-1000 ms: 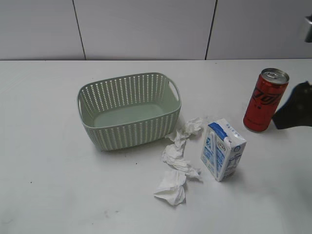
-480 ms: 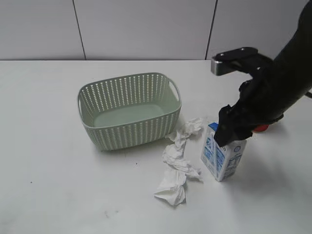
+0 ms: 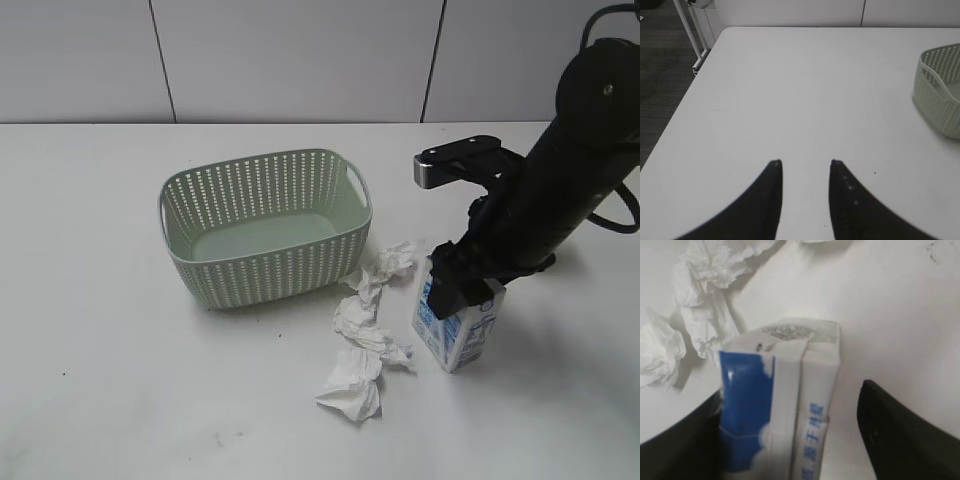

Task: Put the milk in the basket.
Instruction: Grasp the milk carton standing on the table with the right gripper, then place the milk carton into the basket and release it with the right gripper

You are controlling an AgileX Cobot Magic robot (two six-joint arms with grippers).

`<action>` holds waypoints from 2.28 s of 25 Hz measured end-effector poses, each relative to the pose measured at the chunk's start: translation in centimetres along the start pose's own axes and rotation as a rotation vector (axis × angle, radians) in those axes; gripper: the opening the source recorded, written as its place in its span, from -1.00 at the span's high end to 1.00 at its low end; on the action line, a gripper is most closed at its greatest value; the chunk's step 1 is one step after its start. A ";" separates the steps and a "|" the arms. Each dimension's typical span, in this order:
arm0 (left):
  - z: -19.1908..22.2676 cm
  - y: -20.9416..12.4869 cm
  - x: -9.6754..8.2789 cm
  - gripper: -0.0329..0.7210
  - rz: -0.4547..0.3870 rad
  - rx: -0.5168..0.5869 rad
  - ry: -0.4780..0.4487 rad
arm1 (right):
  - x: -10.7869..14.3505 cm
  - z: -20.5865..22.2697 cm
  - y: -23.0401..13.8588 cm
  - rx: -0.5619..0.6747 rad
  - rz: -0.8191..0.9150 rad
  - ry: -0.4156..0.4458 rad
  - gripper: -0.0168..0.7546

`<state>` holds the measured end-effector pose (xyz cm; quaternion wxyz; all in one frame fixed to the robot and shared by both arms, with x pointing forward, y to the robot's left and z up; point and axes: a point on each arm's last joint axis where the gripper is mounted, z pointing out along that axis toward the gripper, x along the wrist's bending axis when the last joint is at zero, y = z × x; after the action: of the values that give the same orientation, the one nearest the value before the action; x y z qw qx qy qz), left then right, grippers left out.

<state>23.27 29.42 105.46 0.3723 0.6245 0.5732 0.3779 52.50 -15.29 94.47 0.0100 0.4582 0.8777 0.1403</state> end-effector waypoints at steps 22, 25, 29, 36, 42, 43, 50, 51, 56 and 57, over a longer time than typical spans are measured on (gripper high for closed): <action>0.0 0.0 0.0 0.27 0.000 0.000 0.000 | 1.2 -6.6 1.8 -0.020 -0.045 0.043 0.11; 0.0 0.0 0.0 0.27 0.000 0.000 0.000 | 1.7 -10.3 3.7 -0.088 -0.075 0.047 0.11; 0.0 0.0 0.0 0.27 0.000 0.000 0.000 | 3.0 -14.8 6.8 -0.246 -0.143 0.022 0.12; 0.0 0.0 0.0 0.28 0.000 0.000 0.000 | 8.6 -15.7 11.8 -0.348 -0.323 0.039 0.12; 0.0 0.0 0.0 0.28 0.000 0.000 0.000 | 11.4 -8.3 15.6 -0.305 -0.386 0.053 0.12; 0.0 0.0 0.0 0.28 0.000 0.000 0.000 | 11.4 -7.2 15.9 -0.301 -0.385 0.053 0.12; 0.0 0.0 0.0 0.28 0.000 0.000 0.000 | 10.6 0.9 16.8 -0.218 -0.382 0.023 0.12; 0.0 0.0 0.0 0.28 0.000 0.000 0.000 | 10.5 1.7 16.9 -0.215 -0.384 0.017 0.12; 0.0 0.0 0.0 0.28 0.000 0.000 0.000 | 10.1 4.5 16.7 -0.170 -0.389 0.004 0.12; 0.0 0.0 0.0 0.28 0.000 0.000 0.000 | 10.0 4.8 16.6 -0.164 -0.388 0.005 0.12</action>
<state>23.27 29.42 105.46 0.3723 0.6245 0.5732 0.3779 60.70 2.95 95.22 0.0721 0.2778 0.9351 0.2080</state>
